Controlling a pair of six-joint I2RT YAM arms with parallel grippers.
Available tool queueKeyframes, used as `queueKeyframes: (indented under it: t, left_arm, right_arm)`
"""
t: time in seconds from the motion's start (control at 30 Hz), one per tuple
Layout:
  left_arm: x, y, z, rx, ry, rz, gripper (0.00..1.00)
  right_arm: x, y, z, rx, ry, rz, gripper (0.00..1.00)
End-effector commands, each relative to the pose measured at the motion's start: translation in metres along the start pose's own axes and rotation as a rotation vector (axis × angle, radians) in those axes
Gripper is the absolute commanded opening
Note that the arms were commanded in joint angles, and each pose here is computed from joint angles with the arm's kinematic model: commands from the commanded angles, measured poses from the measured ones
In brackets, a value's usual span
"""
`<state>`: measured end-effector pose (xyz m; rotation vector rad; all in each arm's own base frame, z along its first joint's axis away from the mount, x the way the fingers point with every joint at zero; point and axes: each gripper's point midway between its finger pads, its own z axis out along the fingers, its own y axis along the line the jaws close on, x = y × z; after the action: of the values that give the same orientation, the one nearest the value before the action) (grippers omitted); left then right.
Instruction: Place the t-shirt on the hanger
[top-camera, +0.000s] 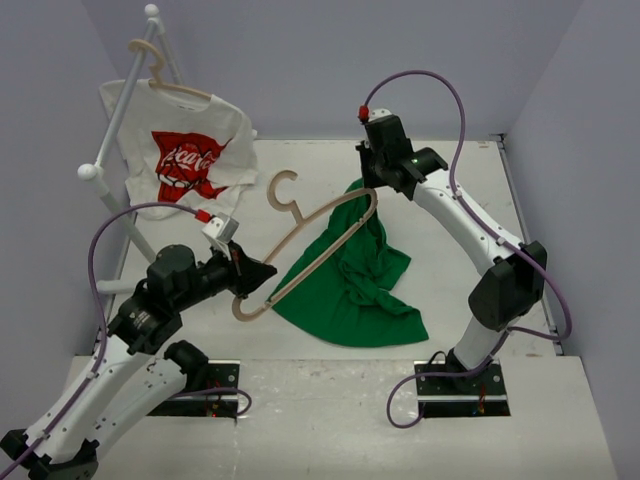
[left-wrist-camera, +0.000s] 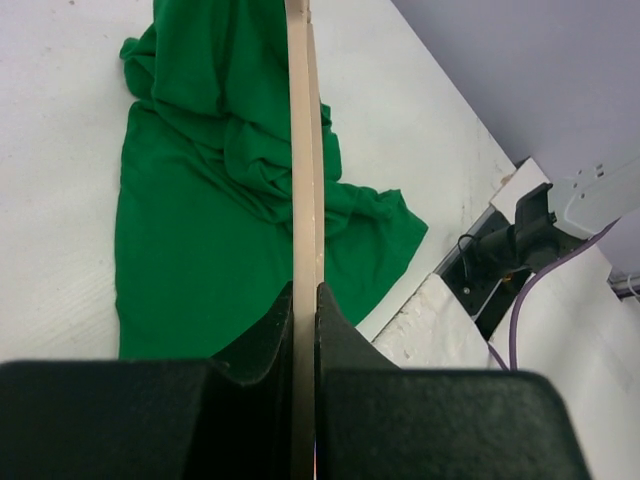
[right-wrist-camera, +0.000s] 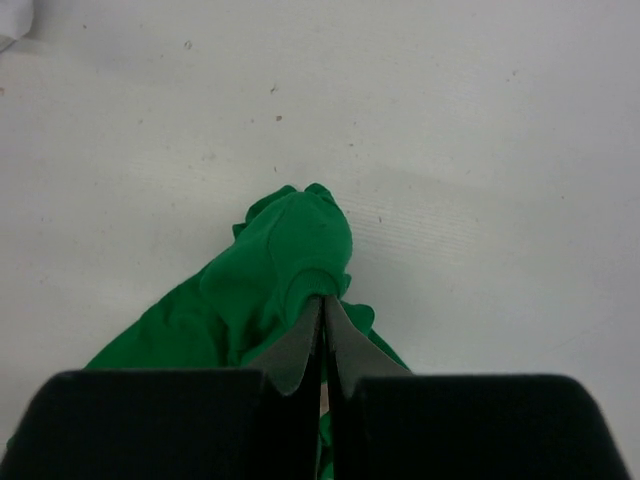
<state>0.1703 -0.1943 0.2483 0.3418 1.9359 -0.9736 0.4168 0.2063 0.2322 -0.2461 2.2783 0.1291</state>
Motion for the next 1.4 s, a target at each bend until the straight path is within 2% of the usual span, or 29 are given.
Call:
queueKeyframes:
  t: [0.0,0.23,0.53,0.67,0.83,0.97,1.17,1.23,1.37]
  left_arm:
    - [-0.010,0.009,0.009,-0.043,-0.052,-0.010,0.00]
    - [-0.006,0.027,0.018,-0.126,-0.046,-0.035,0.00]
    - [-0.019,0.034,0.013,-0.172,-0.148,-0.085,0.00]
    - [-0.021,0.024,0.014,-0.104,-0.168,-0.079,0.00]
    - [-0.021,-0.006,0.020,0.082,-0.169,-0.054,0.00]
    - [-0.019,-0.017,0.019,0.148,-0.167,-0.051,0.00]
    - [-0.032,-0.014,0.012,0.125,-0.253,-0.040,0.00]
    - [-0.044,-0.021,0.008,0.152,-0.303,-0.019,0.00]
    - [-0.052,-0.024,0.007,0.163,-0.330,-0.007,0.00]
  right_arm:
    - [-0.004,-0.001,-0.011,0.011,-0.017,0.030,0.00]
    - [-0.002,0.010,-0.021,-0.034,-0.021,0.058,0.00]
    - [0.014,0.046,-0.038,-0.142,0.009,0.088,0.00]
    - [0.018,0.069,-0.049,-0.210,0.001,0.074,0.00]
    - [0.005,0.090,-0.070,-0.272,-0.052,0.064,0.00]
    - [-0.012,0.081,-0.078,-0.212,-0.085,0.051,0.00]
    - [-0.011,0.125,-0.111,-0.379,-0.076,-0.025,0.00]
    - [-0.007,0.146,-0.128,-0.489,-0.071,-0.052,0.00]
    - [-0.005,0.171,-0.162,-0.662,-0.091,-0.074,0.00]
